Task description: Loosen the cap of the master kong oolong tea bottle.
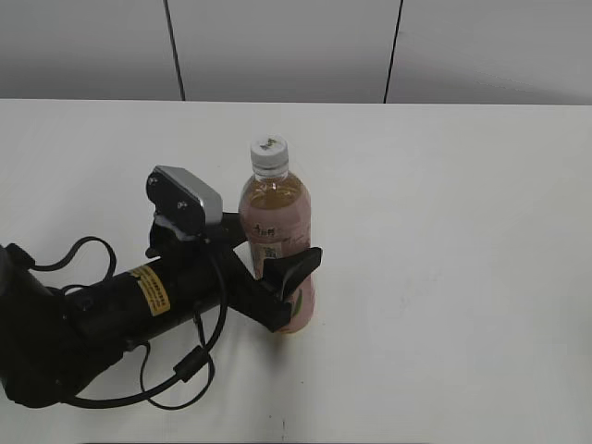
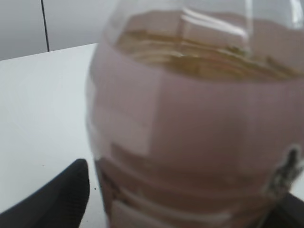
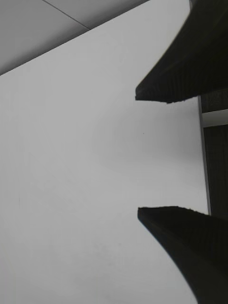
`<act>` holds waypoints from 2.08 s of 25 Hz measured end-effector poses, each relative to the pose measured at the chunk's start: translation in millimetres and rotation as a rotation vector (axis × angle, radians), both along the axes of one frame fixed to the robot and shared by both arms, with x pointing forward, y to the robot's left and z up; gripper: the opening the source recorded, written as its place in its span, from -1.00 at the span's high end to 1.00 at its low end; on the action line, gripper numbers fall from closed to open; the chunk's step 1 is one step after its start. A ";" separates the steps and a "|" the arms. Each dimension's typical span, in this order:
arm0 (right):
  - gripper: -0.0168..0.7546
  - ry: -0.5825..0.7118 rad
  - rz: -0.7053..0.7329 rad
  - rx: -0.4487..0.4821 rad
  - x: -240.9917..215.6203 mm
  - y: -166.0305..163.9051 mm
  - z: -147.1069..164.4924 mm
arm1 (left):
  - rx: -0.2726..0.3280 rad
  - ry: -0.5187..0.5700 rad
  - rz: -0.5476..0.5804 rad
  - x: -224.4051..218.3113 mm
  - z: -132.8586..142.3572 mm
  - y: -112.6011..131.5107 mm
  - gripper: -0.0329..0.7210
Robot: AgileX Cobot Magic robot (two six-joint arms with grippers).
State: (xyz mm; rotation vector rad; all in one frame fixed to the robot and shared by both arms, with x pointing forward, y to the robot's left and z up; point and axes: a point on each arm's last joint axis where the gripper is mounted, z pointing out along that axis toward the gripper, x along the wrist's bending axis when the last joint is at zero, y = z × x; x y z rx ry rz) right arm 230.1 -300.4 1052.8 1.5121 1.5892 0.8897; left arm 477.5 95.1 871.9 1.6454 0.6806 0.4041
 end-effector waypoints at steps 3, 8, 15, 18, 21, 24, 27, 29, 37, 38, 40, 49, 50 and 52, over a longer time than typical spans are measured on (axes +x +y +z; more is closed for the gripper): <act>-0.39 0.000 0.000 0.000 0.0 0.0 0.0 | -0.003 0.002 0.014 0.9 0.0 0.7 -0.39; -0.39 0.000 0.000 0.000 0.0 0.0 0.0 | -0.004 0.004 0.015 0.9 0.1 0.7 -0.10; -0.39 0.000 0.000 0.000 0.0 0.0 0.0 | -0.003 0.004 0.015 0.9 0.3 0.7 -0.10; -0.39 0.000 0.000 0.000 0.0 0.0 0.0 | -0.001 0.007 0.016 1.0 0.5 0.8 -0.10; -0.39 0.000 0.000 0.000 0.0 0.0 0.0 | 0.004 0.009 0.017 1.0 1.8 0.9 -0.10; -0.39 0.000 0.000 0.000 0.0 0.0 0.0 | 0.005 0.009 0.016 1.0 1.7 0.9 -0.10; -0.39 0.000 0.000 0.000 0.0 0.0 0.0 | 0.005 0.009 0.016 1.0 1.7 0.9 -0.10; -0.39 0.000 0.000 0.000 0.0 0.0 0.0 | 0.005 0.009 0.016 1.0 1.7 0.9 -0.10; -0.39 0.000 0.000 0.000 0.0 0.0 0.0 | 0.006 0.010 0.017 1.1 1.7 1.1 -0.10; -0.39 0.000 0.000 0.000 0.0 0.0 0.0 | 0.006 0.010 0.017 1.1 1.7 1.1 -0.10; -0.39 0.000 0.000 0.000 0.0 0.0 0.0 | 0.006 0.010 0.016 1.1 1.7 1.1 -0.10; -0.39 0.000 0.004 0.006 0.0 0.6 0.0 | 0.006 0.009 0.016 1.1 1.7 1.1 -0.11; -0.39 -0.001 0.004 0.007 0.0 0.6 0.1 | 0.006 0.009 0.016 1.1 1.7 1.1 -0.11; -0.39 -0.014 0.012 0.018 0.1 1.7 1.7 | 0.006 0.009 0.014 1.0 1.7 1.0 -0.11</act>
